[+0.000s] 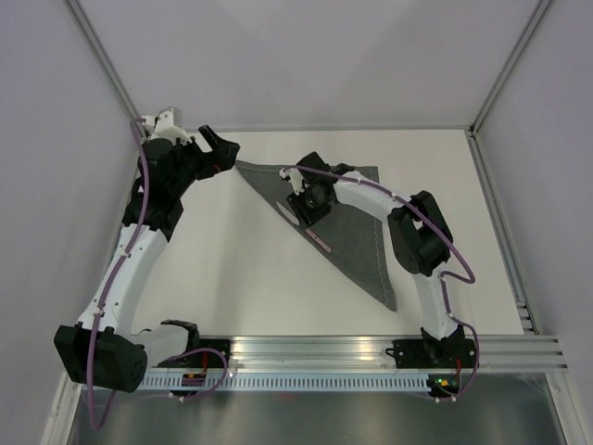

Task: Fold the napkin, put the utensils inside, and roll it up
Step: Place the knife on the napkin, then fold the napkin at the center of the board.

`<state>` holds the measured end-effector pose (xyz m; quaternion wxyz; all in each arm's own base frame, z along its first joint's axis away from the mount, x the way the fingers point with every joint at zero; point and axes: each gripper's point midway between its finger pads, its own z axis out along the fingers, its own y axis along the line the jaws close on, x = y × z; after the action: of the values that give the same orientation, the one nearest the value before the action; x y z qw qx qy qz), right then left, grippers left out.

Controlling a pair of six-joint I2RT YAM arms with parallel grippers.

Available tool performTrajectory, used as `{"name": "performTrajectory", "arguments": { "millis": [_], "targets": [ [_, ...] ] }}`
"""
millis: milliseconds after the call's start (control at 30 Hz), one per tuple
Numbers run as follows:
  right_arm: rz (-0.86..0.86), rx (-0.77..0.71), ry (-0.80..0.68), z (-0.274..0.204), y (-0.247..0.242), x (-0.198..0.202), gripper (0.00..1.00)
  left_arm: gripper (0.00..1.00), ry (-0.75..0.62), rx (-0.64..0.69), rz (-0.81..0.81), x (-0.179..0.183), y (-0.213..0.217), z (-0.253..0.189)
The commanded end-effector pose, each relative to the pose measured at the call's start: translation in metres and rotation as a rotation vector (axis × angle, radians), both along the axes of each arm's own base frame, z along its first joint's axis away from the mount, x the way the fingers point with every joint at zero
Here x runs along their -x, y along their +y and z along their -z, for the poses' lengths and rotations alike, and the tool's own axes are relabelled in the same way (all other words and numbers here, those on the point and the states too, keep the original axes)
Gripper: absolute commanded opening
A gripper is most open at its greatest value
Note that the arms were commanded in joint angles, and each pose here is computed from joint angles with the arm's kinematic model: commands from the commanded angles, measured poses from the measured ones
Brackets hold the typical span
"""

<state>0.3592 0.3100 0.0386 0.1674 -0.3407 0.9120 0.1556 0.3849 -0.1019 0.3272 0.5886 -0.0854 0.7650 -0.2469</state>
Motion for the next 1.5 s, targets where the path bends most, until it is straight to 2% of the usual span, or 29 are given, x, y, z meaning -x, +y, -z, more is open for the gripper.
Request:
{"name": "performTrajectory", "arguments": {
  "millis": [0,67,100,200,233,367,400,433,467,533,633,800,933,967,1033,1067,1167,1467],
  "targets": [
    [0.063,-0.116,-0.160,-0.092,-0.004,-0.023,0.50,1.00,-0.135,-0.078,0.122,0.010,-0.025,-0.019],
    [0.109,-0.155,-0.168,-0.111,-0.026,-0.035,0.50,1.00,-0.170,-0.116,0.138,0.021,-0.047,-0.016],
    [0.153,-0.190,-0.178,-0.128,-0.037,-0.038,0.51,1.00,-0.199,-0.149,0.198,0.032,-0.070,-0.015],
    [0.267,-0.246,-0.189,-0.153,-0.093,-0.056,0.51,1.00,-0.262,-0.202,0.226,0.041,-0.097,-0.010],
    [0.335,-0.258,-0.194,-0.157,-0.123,-0.067,0.51,1.00,-0.271,-0.208,0.288,0.054,-0.121,-0.003],
    [0.469,-0.293,-0.210,-0.163,-0.189,-0.068,0.52,1.00,-0.302,-0.322,0.409,0.085,-0.174,0.050],
    [0.484,-0.313,-0.222,-0.170,-0.199,-0.067,0.52,1.00,-0.334,-0.377,0.493,0.104,-0.198,0.064],
    [0.530,-0.316,-0.234,-0.172,-0.220,-0.070,0.52,1.00,-0.358,-0.393,0.518,0.113,-0.208,0.075],
    [0.545,-0.322,-0.231,-0.172,-0.227,-0.069,0.52,1.00,-0.396,-0.464,0.522,0.117,-0.213,0.082],
    [0.601,-0.333,-0.246,-0.175,-0.253,-0.073,0.52,1.00,-0.432,-0.490,0.616,0.143,-0.240,0.102],
    [0.645,-0.342,-0.242,-0.170,-0.271,-0.076,0.52,1.00,-0.476,-0.570,0.712,0.170,-0.265,0.132],
    [0.656,-0.343,-0.192,-0.151,-0.274,-0.075,0.51,1.00,-0.700,-0.657,0.813,0.211,-0.297,0.149],
    [0.657,-0.345,-0.198,-0.151,-0.275,-0.077,0.50,1.00,-0.746,-0.713,0.889,0.223,-0.320,0.173],
    [0.656,-0.348,-0.198,-0.152,-0.274,-0.077,0.50,1.00,-0.752,-0.762,0.910,0.225,-0.325,0.190],
    [0.656,-0.351,-0.199,-0.152,-0.274,-0.077,0.49,1.00,-0.794,-0.773,0.925,0.234,-0.339,0.191],
    [0.656,-0.351,-0.199,-0.152,-0.274,-0.077,0.49,1.00,-0.796,-0.826,0.943,0.235,-0.344,0.208],
    [0.658,-0.353,-0.200,-0.152,-0.274,-0.077,0.47,0.98,-0.847,-0.883,0.978,0.246,-0.361,0.222],
    [0.656,-0.355,-0.198,-0.151,-0.273,-0.075,0.40,0.92,-0.904,-0.953,1.045,0.260,-0.380,0.248]
  ]
}}
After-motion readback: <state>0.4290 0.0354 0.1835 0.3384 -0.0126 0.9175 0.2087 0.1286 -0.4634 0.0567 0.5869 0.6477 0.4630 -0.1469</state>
